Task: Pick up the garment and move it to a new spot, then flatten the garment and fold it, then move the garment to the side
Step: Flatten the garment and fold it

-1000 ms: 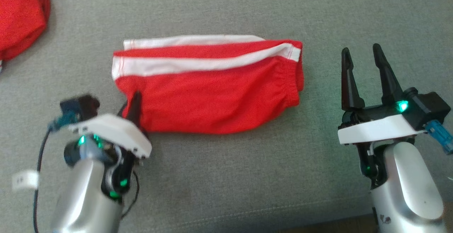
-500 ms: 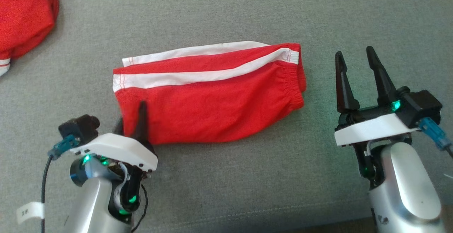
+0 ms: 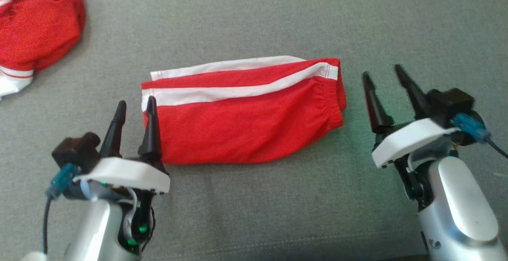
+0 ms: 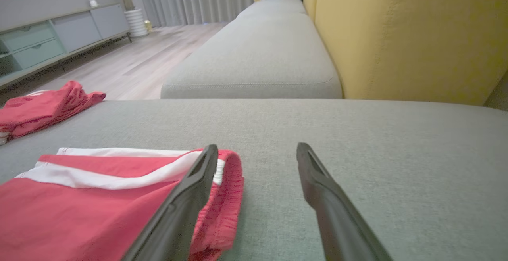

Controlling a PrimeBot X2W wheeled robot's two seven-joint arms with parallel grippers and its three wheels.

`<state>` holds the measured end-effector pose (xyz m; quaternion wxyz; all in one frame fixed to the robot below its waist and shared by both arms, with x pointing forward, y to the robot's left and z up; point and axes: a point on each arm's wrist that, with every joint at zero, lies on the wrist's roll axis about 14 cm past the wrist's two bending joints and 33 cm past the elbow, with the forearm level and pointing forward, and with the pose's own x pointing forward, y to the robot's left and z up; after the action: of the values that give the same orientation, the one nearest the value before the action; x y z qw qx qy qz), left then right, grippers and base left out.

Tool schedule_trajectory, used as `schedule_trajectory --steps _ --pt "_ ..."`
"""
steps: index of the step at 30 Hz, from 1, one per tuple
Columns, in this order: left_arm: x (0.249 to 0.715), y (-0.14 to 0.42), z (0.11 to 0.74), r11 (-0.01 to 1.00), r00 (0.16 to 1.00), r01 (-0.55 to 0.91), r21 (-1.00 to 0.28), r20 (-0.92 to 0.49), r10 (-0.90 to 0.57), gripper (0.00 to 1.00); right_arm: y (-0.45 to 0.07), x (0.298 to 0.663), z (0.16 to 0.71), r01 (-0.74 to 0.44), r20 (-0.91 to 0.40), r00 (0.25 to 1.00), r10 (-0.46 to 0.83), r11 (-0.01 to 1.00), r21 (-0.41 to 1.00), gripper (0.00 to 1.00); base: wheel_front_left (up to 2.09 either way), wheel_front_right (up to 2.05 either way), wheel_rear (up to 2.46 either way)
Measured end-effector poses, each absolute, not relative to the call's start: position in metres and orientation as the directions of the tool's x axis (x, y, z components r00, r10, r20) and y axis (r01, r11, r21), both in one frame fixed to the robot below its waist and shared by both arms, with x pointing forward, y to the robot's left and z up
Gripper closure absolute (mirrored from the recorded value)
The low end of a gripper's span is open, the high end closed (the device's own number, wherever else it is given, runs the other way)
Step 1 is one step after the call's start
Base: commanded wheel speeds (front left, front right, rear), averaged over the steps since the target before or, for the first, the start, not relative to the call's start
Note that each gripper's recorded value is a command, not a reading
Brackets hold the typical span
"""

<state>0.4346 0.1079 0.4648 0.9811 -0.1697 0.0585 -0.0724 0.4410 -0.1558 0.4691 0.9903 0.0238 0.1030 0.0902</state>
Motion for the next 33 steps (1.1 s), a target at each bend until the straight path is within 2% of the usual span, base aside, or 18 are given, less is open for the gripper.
schedule_trajectory --steps 7,14,24,31,32,33 --pt "0.407 0.116 0.472 0.939 0.988 0.112 -0.325 -0.063 -0.140 0.00 -0.137 0.438 0.461 -0.258 -0.331 0.904 0.270 0.963 0.080 0.00 0.00 0.00 0.00" --pt "0.382 0.134 0.478 0.951 0.996 0.051 -0.306 -0.048 -0.069 0.00 -0.128 0.432 0.434 -0.305 -0.498 0.811 0.307 0.948 0.087 0.00 0.00 0.00 0.00" --pt "0.368 0.151 0.477 0.953 0.999 -0.012 -0.303 -0.051 -0.004 0.00 -0.128 0.434 0.386 -0.298 -0.693 0.664 0.280 0.949 0.099 0.00 0.00 0.00 0.00" --pt "0.364 0.158 0.473 0.952 0.998 -0.042 -0.302 -0.065 0.023 0.00 -0.114 0.438 0.374 -0.282 -0.742 0.591 0.316 0.943 0.177 0.00 0.00 0.00 0.00" --pt "0.364 0.159 0.473 0.952 0.997 -0.044 -0.301 -0.067 0.025 0.00 -0.111 0.440 0.374 -0.283 -0.744 0.585 0.323 0.941 0.186 0.06 0.00 0.00 0.00" --pt "0.364 0.159 0.472 0.952 0.997 -0.046 -0.301 -0.069 0.027 0.00 -0.109 0.441 0.374 -0.286 -0.746 0.580 0.329 0.939 0.192 0.26 0.00 0.00 0.00"
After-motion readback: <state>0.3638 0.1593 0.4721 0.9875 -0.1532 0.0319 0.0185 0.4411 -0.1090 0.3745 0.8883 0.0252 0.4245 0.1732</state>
